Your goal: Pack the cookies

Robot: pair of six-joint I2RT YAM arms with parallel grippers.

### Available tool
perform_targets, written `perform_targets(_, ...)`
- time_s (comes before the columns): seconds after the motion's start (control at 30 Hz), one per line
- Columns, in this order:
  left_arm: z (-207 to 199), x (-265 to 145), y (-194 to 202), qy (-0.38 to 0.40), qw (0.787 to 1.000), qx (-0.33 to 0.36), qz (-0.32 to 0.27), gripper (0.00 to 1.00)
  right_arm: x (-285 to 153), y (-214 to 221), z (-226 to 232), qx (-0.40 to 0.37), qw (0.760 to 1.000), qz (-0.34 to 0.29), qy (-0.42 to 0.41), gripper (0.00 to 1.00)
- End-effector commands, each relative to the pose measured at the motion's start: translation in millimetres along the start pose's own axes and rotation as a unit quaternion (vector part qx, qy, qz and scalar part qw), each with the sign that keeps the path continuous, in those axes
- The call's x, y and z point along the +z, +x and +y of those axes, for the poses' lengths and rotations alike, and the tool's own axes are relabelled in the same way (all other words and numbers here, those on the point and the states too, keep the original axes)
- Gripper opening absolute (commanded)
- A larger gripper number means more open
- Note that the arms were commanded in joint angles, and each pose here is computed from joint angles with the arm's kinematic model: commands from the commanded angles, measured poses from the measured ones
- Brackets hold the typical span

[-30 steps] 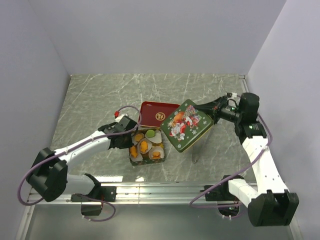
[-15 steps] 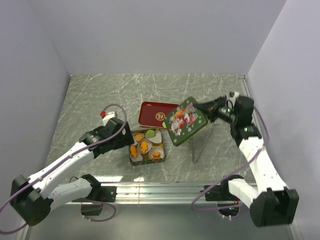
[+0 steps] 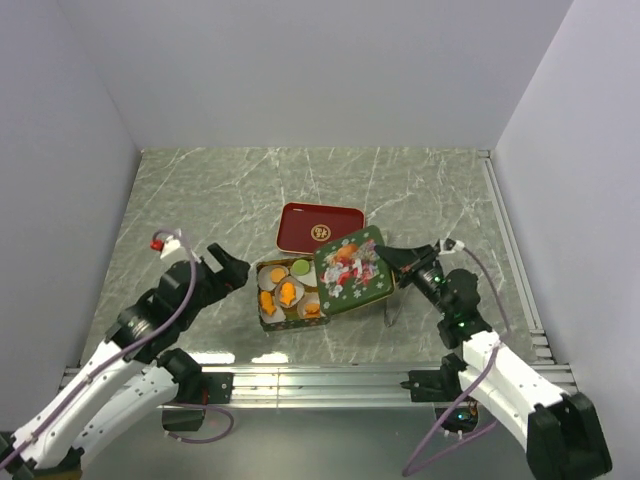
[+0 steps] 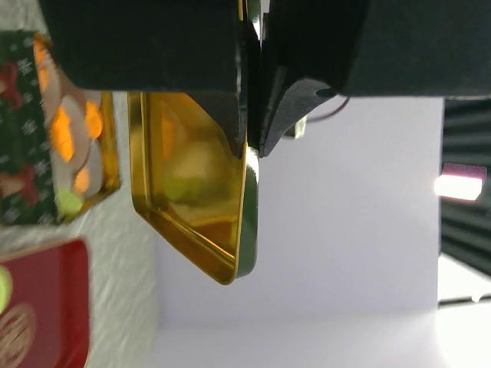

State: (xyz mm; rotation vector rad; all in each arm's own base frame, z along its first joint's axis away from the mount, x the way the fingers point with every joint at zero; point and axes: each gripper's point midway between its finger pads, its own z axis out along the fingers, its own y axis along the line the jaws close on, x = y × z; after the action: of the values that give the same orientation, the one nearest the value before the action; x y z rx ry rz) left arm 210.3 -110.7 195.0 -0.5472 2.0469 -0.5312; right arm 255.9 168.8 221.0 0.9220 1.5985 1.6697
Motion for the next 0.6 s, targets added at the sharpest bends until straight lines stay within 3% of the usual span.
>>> perform_targets(0.0, -20.8, -15.3, -15.2, 0.086, 0.994, -0.044, -0.041, 0.99, -5.1, 9.4, 42.6, -0.001, 0.992, -0.005, -0.128, 0.00)
perform_targets(0.17, -14.7, -25.1, -20.1, 0.133, 0.984, -0.083, -0.086, 0.99, -9.2, 26.1, 37.1, 0.012, 0.985, 0.027, -0.171, 0.00)
perform_targets(0.57, 2.4, -5.8, 16.9, 0.126, 0.986, -0.100, -0.043, 0.99, 33.9, 71.3, 61.8, 0.064, 0.967, 0.090, -0.229, 0.00)
